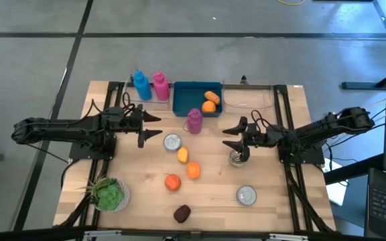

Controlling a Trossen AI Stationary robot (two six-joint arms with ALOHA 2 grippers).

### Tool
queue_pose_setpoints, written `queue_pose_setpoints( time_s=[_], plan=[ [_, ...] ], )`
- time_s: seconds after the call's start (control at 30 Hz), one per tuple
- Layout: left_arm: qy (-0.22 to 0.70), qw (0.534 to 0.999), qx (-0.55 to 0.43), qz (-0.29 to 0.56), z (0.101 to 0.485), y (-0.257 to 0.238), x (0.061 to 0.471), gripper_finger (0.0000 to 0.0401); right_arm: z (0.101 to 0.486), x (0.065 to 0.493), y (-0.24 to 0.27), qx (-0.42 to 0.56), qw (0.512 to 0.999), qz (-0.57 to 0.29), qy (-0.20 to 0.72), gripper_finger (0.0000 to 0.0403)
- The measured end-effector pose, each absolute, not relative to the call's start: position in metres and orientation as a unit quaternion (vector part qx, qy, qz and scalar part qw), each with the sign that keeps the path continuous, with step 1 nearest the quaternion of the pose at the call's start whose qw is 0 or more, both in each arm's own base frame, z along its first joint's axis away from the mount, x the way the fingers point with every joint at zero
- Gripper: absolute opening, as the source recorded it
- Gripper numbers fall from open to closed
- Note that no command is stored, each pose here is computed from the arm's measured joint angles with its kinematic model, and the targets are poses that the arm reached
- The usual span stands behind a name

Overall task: Pick & Place Food Item
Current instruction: Put the blue pink can into the right transparent bin

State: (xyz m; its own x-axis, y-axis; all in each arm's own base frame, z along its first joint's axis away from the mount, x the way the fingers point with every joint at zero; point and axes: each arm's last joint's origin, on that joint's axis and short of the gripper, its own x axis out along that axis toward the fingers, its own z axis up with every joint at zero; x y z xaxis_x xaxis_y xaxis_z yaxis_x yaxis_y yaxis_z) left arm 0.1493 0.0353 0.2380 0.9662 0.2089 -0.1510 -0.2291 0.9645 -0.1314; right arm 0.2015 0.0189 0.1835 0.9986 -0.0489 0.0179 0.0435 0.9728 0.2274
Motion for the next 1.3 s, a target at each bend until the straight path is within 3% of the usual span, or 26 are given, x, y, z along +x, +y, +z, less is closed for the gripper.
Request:
queue_pose_setpoints(
  time_s=[0.3, 0.6, 0.87, 1.3],
  plan=[
    [0.066, 0.987, -0.095, 0.112, 0.238, 0.035, 0.149, 0.0265, 0.183, 0.202, 0.019, 0.075, 0.997, -0.025, -0.008, 0.0239],
    [0.070, 0.987, -0.111, 0.096, 0.237, 0.034, 0.150, 0.0265, 0.183, 0.202, 0.020, 0.141, 0.990, -0.003, -0.007, 0.0239],
    [0.146, 0.979, -0.131, 0.060, 0.223, 0.031, 0.148, 0.0265, 0.185, 0.215, 0.029, 0.160, 0.987, 0.016, 0.006, 0.0239],
    [0.219, 0.970, -0.094, 0.044, 0.204, 0.016, 0.164, 0.0265, 0.196, 0.272, 0.045, 0.069, 0.987, 0.017, 0.141, 0.0239]
  ],
)
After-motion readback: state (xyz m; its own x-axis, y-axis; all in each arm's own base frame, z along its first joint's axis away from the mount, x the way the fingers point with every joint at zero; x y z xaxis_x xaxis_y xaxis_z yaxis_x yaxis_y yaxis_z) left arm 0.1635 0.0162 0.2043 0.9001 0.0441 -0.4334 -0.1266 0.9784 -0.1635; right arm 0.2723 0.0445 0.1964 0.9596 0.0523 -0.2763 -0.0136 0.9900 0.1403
